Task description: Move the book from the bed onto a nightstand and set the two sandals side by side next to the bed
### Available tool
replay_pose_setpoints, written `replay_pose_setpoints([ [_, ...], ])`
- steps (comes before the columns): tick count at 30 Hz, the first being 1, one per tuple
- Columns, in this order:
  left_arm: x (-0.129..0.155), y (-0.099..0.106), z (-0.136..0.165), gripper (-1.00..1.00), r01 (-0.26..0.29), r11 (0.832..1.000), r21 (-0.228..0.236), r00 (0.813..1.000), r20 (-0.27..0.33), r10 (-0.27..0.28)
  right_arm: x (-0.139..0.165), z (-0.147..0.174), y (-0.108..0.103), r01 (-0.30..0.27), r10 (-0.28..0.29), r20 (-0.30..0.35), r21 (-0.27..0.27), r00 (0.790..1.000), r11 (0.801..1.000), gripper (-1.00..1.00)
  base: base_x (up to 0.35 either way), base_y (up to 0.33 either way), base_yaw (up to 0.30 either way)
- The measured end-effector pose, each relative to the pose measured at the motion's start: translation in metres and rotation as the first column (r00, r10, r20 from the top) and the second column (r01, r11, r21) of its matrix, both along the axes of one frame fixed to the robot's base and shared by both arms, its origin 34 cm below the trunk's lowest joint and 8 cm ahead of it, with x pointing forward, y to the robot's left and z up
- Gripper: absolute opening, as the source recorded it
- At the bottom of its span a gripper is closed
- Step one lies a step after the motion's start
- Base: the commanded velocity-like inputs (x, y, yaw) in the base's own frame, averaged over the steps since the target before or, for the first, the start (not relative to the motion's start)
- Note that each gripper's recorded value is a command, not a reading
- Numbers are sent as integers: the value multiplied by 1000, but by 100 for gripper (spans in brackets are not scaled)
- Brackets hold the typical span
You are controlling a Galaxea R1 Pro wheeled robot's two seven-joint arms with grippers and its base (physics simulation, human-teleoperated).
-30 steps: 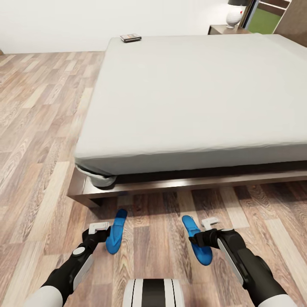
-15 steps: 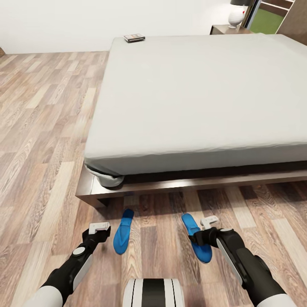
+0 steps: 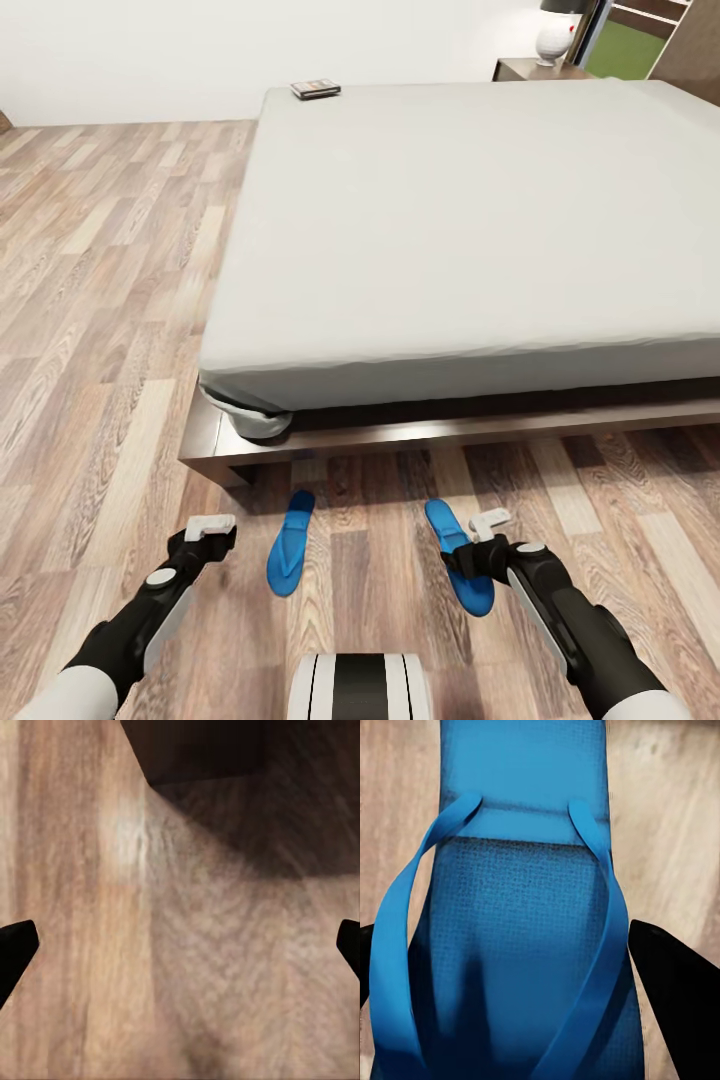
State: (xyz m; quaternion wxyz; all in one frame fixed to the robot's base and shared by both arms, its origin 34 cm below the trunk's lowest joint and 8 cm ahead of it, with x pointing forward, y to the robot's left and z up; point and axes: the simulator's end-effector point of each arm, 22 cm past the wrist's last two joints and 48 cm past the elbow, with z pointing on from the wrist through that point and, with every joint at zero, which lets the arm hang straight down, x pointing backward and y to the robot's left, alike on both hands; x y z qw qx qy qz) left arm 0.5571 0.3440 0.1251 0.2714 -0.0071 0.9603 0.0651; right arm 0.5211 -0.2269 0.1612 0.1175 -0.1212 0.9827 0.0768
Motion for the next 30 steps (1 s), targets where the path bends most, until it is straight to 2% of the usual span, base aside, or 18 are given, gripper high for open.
replay_pose_setpoints([
  [9, 9, 22, 10, 100, 9, 999, 33, 1000, 2, -9, 0, -1, -2, 2, -2, 0, -2, 1000, 1000, -100, 0, 77, 0],
  [14, 7, 52, 14, 100, 18, 997, 78, 999, -34, -15, 0, -1, -2, 2, -2, 0, -1, 1000, 1000, -100, 0, 9, 0],
  [27, 19, 98, 35, 100, 24, 989, 148, 1000, -23, -20, -7, -7, -4, 4, -5, -22, -7, 1000, 1000, -100, 38, 33, 0],
  [30, 24, 103, 40, 100, 26, 987, 156, 1000, -11, -25, -8, -7, -4, 5, -5, -24, -7, 1000, 1000, -100, 35, 30, 0],
])
